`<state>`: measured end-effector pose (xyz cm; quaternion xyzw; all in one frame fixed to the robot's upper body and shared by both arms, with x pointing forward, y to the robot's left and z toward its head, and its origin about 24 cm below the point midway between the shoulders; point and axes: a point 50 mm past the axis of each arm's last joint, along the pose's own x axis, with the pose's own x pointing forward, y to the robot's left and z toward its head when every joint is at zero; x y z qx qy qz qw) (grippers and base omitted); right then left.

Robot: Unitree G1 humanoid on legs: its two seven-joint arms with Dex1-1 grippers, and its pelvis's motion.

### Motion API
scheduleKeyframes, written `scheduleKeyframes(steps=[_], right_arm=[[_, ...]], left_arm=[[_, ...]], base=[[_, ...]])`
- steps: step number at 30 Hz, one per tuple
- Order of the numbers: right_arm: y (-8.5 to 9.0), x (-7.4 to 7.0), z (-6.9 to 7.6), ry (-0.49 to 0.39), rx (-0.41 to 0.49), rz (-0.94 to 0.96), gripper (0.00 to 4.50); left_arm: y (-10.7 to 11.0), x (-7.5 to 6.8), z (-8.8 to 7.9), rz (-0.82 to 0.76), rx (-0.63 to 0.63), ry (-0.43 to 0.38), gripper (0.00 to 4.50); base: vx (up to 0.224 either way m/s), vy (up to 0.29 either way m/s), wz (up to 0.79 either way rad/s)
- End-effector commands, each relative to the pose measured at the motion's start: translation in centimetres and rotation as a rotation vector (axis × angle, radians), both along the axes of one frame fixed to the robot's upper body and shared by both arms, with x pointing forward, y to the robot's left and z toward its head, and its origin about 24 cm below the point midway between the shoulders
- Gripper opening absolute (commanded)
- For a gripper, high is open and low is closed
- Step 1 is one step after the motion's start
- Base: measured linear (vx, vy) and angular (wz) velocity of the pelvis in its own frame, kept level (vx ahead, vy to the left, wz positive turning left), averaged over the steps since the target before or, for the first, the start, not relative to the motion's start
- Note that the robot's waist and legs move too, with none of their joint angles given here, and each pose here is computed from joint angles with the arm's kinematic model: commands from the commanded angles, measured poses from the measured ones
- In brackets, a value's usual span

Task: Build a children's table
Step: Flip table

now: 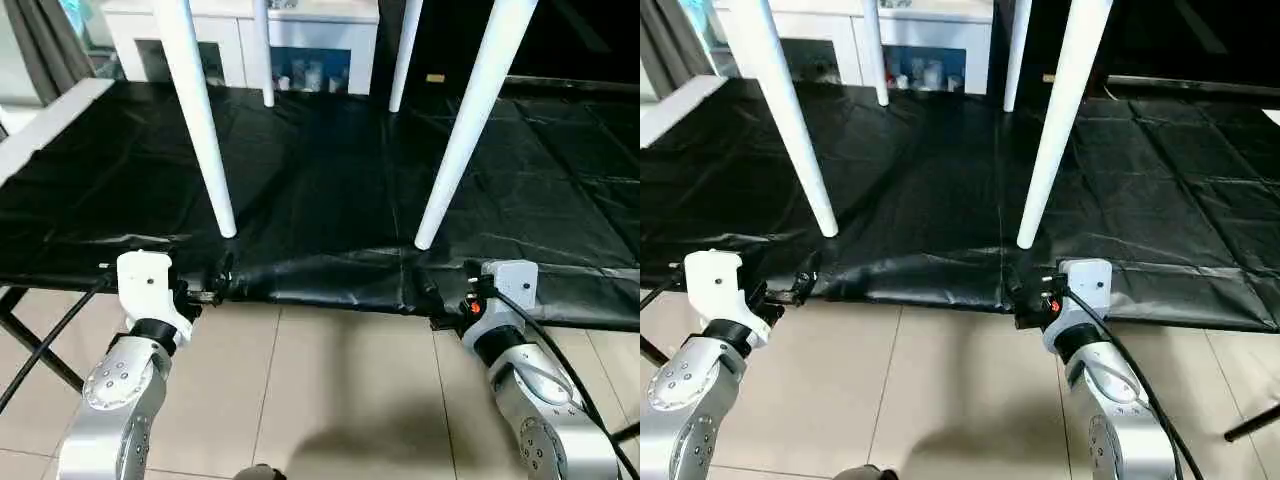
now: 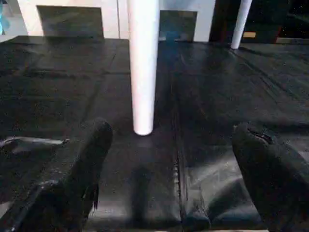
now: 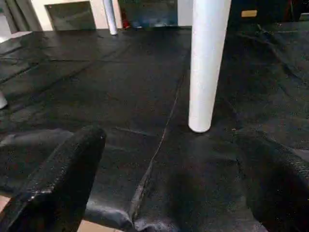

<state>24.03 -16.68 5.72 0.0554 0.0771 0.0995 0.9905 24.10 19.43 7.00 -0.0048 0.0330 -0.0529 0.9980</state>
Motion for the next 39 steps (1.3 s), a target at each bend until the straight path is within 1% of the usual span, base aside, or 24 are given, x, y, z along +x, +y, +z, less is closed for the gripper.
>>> scheduleKeyframes(steps=[1, 39], right_arm=[[-0.19, 0.13, -0.05, 0.006, -0.004, -0.008, 4.50], [-0.19, 0.13, -0.05, 0.006, -0.004, -0.008, 4.50]], left_arm=[[0.28, -0.10, -0.31, 0.004, -0.004, 0.018, 4.41], [0.28, -0.10, -0.31, 0.004, -0.004, 0.018, 4.41]], base=[[0.000, 0.000, 0.00], [0.000, 0.000, 0.00]])
